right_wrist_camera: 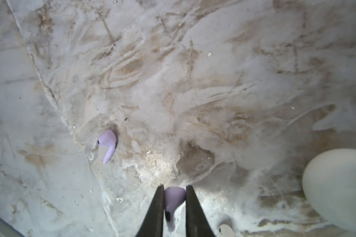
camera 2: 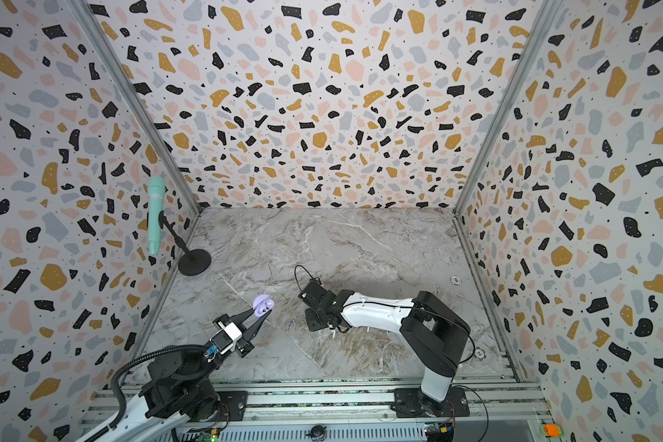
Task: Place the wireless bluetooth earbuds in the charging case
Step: 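Lift the lavender earbud off the table with the right gripper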
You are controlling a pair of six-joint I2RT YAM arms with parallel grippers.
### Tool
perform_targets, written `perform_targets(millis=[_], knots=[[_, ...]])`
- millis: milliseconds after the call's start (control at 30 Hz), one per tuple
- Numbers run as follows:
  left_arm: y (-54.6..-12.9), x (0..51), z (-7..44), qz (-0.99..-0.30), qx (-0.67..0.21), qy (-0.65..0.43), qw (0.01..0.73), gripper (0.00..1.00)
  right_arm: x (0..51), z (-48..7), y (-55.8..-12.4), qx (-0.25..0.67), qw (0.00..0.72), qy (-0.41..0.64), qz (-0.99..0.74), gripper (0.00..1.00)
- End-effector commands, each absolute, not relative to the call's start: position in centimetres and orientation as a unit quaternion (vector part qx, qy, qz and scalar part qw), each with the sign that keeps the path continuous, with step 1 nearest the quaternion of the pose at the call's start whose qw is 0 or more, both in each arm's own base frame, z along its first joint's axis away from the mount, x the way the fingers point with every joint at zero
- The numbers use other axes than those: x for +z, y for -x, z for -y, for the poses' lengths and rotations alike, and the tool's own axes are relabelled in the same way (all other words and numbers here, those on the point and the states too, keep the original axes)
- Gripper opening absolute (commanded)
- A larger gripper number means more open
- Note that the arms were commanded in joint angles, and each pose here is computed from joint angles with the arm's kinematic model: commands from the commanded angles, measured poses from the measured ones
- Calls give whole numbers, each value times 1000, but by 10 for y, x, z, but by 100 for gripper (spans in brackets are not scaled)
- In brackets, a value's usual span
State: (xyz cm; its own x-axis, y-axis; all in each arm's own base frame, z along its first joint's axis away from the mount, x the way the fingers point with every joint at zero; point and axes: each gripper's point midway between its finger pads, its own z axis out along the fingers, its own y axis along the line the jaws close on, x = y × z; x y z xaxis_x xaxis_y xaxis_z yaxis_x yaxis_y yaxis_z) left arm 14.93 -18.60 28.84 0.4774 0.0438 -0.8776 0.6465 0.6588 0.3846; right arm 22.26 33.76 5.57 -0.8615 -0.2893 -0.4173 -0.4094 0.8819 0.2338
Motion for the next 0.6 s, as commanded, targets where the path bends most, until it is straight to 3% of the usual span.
perform_targets(millis=[0, 233, 567], knots=[[-146, 297, 186, -457, -199, -361, 788, 0, 82, -338, -230, 182, 224, 168, -942, 17], [-147, 295, 188, -463, -209, -356, 785, 0, 101, -337, -230, 211, 250, 163, -931, 17], [-157, 290, 205, -501, -290, -317, 751, 0, 137, -333, -234, 248, 291, 155, -911, 17]])
